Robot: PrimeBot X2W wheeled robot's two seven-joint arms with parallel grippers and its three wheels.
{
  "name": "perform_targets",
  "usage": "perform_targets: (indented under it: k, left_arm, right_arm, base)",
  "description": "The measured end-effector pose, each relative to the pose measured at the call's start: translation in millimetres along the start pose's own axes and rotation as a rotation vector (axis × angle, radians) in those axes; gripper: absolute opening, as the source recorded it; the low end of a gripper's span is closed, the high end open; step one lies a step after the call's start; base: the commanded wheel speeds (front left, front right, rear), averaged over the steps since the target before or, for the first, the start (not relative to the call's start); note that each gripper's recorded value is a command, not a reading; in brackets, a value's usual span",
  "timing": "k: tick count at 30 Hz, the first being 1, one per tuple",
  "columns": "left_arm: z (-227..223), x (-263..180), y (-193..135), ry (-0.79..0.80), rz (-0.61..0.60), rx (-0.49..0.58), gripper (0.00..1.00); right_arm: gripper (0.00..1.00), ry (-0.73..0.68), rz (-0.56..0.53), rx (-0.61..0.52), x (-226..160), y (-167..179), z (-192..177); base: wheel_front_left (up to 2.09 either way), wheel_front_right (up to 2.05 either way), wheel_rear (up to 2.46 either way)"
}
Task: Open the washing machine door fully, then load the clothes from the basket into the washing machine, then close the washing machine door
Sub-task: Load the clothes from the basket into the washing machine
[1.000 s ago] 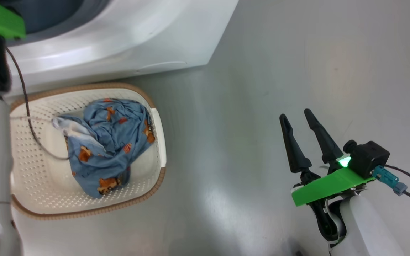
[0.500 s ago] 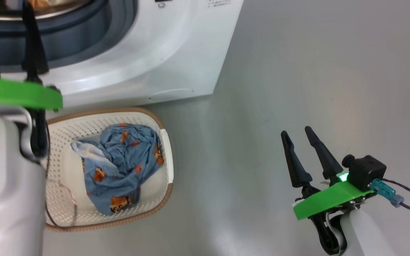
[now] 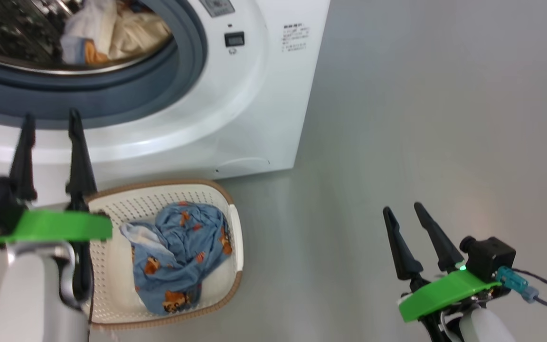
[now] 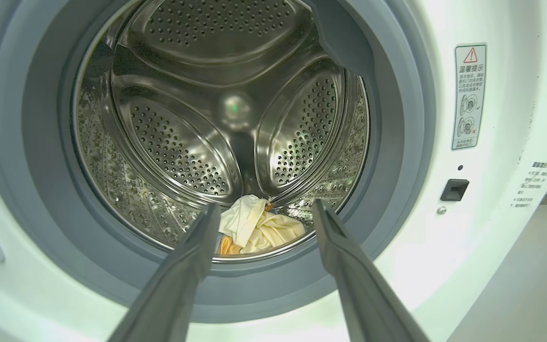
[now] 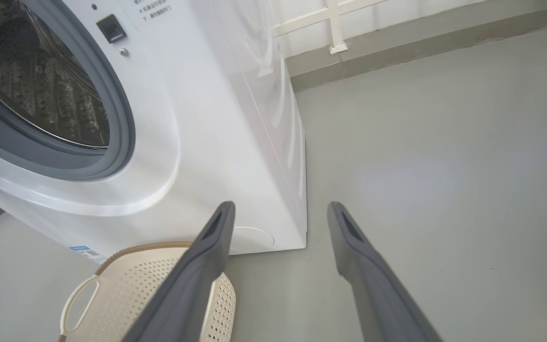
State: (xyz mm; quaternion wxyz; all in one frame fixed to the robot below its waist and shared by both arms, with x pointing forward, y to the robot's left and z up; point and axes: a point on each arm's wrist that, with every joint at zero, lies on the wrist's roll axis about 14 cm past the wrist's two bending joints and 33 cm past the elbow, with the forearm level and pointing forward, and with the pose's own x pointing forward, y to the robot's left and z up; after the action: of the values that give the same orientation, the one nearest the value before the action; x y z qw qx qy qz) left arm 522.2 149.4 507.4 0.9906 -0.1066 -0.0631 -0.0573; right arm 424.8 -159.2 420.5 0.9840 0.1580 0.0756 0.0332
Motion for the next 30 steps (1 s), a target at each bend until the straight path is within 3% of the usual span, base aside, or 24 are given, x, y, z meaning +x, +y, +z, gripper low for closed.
perform_targets:
  k: [16, 30]
  left_arm:
    - [25.4, -111.1, 17.3, 0.002, 0.106, 0.054, 1.00]
    - [28.3, -165.3, 20.1, 0.026, 0.144, 0.095, 1.00]
  right_arm:
    - [1.00, -0.058, 0.037, -0.004, -41.7, 18.9, 21.9]
    - [1.00, -0.114, 0.053, -0.017, -63.7, 24.6, 39.6]
  base:
    - [0.00, 0.00, 0.00]
    - [0.00, 0.00, 0.00]
